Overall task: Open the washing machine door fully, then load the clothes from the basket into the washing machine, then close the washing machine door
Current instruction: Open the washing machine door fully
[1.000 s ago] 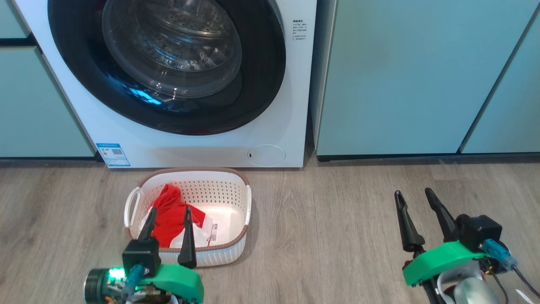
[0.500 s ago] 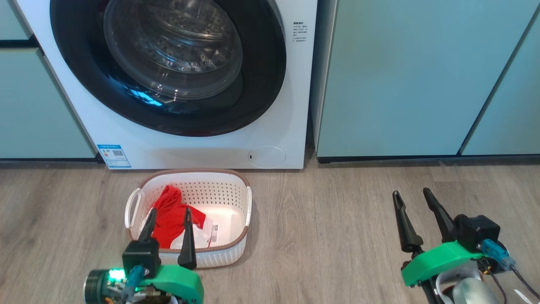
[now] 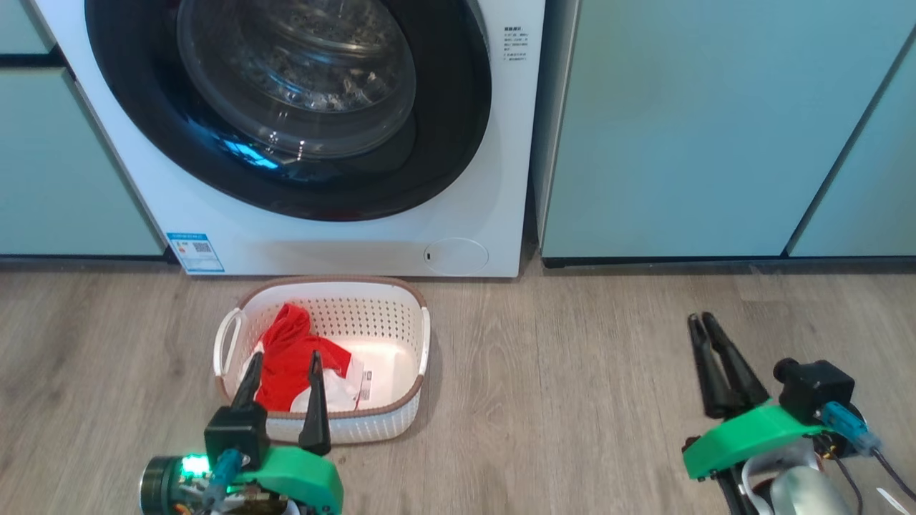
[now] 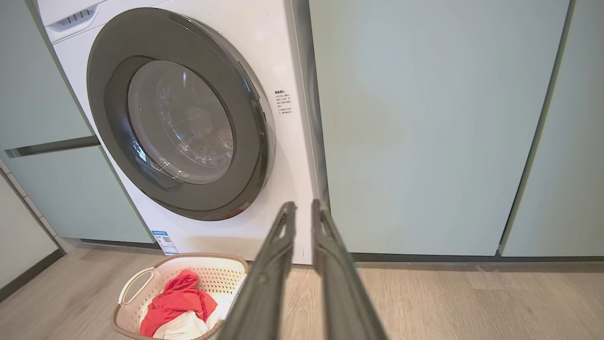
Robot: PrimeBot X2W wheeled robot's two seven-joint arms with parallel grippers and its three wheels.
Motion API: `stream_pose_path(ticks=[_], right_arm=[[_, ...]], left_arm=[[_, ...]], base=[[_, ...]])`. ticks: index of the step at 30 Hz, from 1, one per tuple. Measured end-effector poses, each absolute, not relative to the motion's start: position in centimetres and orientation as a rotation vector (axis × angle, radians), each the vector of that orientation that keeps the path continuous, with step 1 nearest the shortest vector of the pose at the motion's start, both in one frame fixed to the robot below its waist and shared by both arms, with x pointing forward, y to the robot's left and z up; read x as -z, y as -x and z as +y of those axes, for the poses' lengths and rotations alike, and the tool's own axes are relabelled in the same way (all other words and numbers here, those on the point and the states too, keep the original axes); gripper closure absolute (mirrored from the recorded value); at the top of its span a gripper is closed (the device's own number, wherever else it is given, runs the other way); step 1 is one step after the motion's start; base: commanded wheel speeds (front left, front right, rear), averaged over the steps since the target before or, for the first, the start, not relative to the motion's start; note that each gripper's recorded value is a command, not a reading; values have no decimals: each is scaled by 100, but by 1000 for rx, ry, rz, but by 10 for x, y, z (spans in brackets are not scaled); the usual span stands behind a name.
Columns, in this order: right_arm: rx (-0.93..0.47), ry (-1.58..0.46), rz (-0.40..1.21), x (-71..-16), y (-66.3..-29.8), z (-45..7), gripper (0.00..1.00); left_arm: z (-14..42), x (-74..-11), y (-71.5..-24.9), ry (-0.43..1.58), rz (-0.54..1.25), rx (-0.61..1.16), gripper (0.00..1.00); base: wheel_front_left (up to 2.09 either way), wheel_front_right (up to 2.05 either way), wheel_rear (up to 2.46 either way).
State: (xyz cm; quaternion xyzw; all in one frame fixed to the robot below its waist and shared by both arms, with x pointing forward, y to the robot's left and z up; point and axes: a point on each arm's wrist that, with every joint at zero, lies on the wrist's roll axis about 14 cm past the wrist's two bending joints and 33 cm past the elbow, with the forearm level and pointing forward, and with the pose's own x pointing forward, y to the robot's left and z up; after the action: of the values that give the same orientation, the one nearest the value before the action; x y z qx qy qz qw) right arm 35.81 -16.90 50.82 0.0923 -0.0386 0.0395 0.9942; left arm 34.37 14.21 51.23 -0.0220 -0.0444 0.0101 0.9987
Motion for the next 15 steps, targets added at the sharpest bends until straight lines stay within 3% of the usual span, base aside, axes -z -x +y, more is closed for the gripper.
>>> stream_pose_path(ticks=[9,15], right_arm=[[-90,-235,-53,-501,-368,-162,100],[-124,-292,-98,-520,-403,-150,100]], left_arm=[[146,-502,-347,47,-55,-32,0],[151,-495,-351,48,-32,-42,0]], base=[[0,0,0],[0,0,0]])
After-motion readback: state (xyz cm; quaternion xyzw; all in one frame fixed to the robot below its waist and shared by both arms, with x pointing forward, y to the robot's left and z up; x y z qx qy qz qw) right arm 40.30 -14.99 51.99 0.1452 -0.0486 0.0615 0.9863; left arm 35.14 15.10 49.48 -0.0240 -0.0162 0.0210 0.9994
